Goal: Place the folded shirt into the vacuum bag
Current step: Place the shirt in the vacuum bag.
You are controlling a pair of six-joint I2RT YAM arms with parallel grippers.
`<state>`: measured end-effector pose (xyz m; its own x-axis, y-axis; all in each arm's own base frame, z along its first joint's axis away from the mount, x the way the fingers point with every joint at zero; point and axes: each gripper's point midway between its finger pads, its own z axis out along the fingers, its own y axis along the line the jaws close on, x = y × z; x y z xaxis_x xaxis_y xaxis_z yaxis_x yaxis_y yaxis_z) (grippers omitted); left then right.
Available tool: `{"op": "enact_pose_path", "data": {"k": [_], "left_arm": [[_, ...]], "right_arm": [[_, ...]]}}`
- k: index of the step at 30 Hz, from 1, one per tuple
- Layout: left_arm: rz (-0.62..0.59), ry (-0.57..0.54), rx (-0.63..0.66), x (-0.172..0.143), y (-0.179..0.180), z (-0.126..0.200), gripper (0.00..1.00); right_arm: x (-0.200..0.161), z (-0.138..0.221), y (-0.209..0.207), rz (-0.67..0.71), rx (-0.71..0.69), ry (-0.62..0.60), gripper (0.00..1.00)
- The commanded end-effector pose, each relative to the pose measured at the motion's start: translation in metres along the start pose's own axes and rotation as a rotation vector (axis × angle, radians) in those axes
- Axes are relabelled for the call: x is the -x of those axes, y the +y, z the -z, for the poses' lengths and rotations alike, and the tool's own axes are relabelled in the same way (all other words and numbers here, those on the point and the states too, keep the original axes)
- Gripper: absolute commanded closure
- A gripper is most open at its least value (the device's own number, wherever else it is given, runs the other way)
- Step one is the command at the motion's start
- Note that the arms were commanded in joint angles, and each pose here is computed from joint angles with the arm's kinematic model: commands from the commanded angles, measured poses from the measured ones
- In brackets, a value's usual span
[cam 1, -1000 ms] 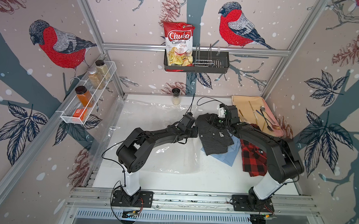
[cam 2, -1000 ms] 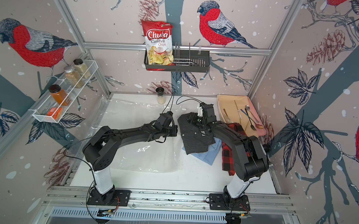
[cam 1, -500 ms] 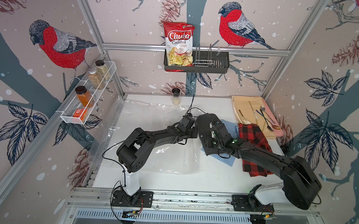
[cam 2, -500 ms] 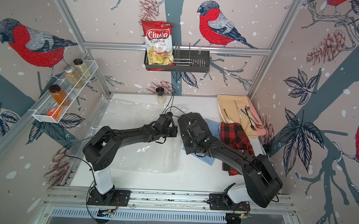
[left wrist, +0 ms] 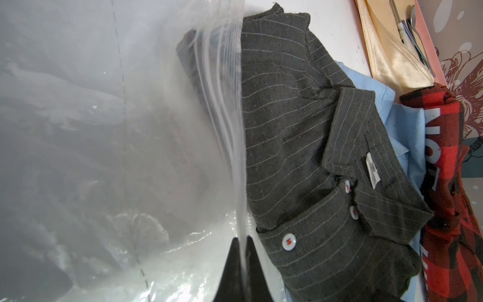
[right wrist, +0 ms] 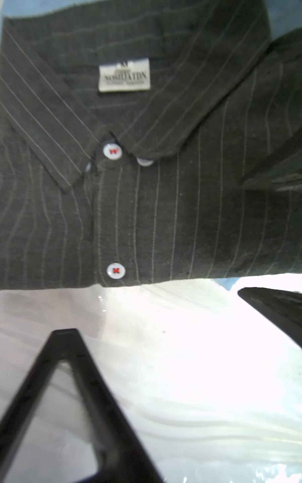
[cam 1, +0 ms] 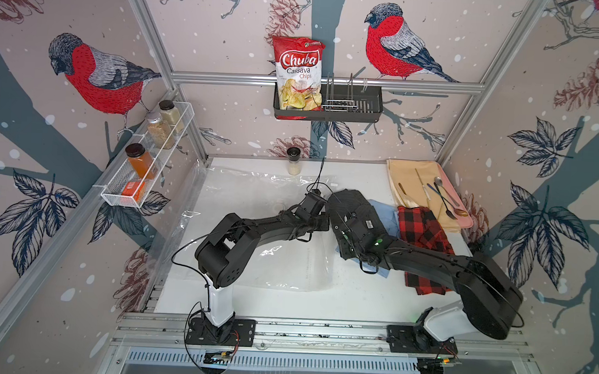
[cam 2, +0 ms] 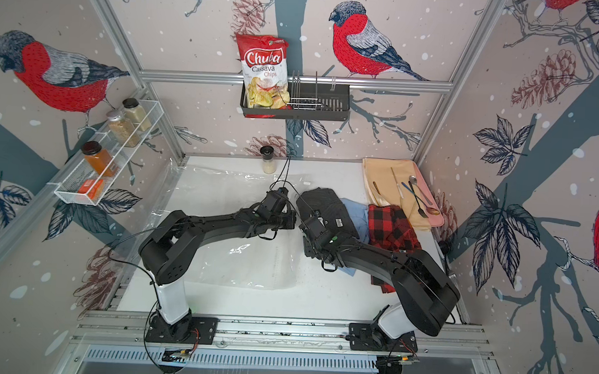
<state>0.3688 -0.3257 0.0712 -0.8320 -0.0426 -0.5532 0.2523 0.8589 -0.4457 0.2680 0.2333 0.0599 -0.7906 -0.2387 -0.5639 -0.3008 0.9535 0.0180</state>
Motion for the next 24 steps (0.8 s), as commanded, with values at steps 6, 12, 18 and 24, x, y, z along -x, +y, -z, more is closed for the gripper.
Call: {"op": "enact_pose_path", "data": {"k": [6,12,18,24], "left_arm": [[0.001,-0.031,-0.01,0.008,-0.003,-0.002,1.0],[0.003,-0.029,-0.007,0.007,-0.002,-0.003,1.0],[0.004,-0.029,-0.011,0.007,-0.002,-0.004,1.0],[0.006,-0.027,-0.017,0.007,-0.003,-0.005,1.0]], "right_arm": [[-0.019,-0.016,-0.002,0.032,-0.036,0.091,0.4],[-0.026,-0.025,-0.005,0.043,-0.07,0.129,0.41],[-0.03,-0.029,-0.008,0.061,-0.097,0.156,0.41],[-0.029,-0.027,-0.012,0.072,-0.121,0.166,0.57]]}}
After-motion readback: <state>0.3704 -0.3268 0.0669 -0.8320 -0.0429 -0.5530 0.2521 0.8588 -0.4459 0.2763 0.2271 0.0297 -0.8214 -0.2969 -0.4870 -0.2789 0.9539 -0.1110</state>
